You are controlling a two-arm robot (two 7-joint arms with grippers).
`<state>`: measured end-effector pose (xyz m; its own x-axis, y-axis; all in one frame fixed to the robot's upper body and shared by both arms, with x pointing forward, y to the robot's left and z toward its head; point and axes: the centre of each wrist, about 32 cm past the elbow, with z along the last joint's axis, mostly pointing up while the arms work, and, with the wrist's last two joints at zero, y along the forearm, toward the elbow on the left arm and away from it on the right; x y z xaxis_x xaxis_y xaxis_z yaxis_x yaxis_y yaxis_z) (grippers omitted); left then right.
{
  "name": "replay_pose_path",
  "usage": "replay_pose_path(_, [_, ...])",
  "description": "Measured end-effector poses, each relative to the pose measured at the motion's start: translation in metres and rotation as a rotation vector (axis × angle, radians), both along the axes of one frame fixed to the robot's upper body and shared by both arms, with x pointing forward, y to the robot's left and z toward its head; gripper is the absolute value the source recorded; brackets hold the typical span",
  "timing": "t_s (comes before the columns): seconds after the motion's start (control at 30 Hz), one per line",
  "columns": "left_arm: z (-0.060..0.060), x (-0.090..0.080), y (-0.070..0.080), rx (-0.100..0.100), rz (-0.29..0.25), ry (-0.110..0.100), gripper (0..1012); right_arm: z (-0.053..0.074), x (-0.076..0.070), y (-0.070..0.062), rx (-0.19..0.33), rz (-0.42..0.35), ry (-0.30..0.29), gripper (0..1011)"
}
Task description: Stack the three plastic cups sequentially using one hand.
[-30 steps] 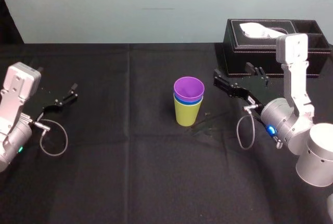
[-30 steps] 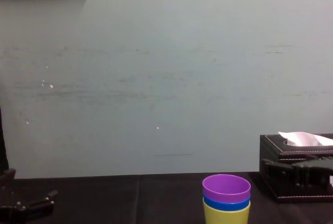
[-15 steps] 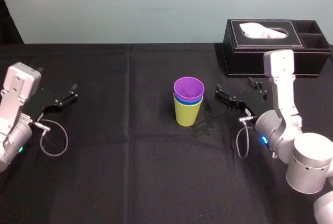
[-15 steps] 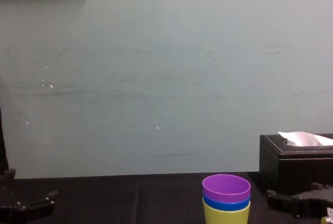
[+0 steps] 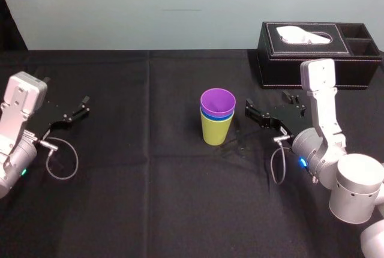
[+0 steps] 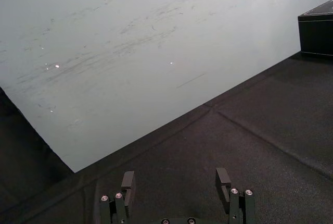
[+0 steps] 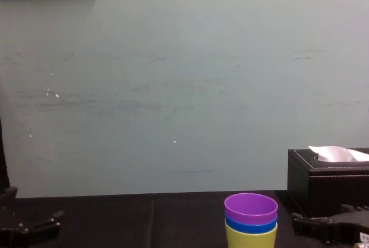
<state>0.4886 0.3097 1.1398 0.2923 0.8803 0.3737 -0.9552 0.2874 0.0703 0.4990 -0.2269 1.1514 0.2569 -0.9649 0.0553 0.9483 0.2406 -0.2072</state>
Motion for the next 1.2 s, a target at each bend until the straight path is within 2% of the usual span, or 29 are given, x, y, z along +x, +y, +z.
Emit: replay_pose_path(1.2, [0.0000, 0.0000, 0.0000, 0.000, 0.000, 0.000, 1011, 0.0005, -0.0003, -0.0002, 0.000, -0.007, -0.001, 1004])
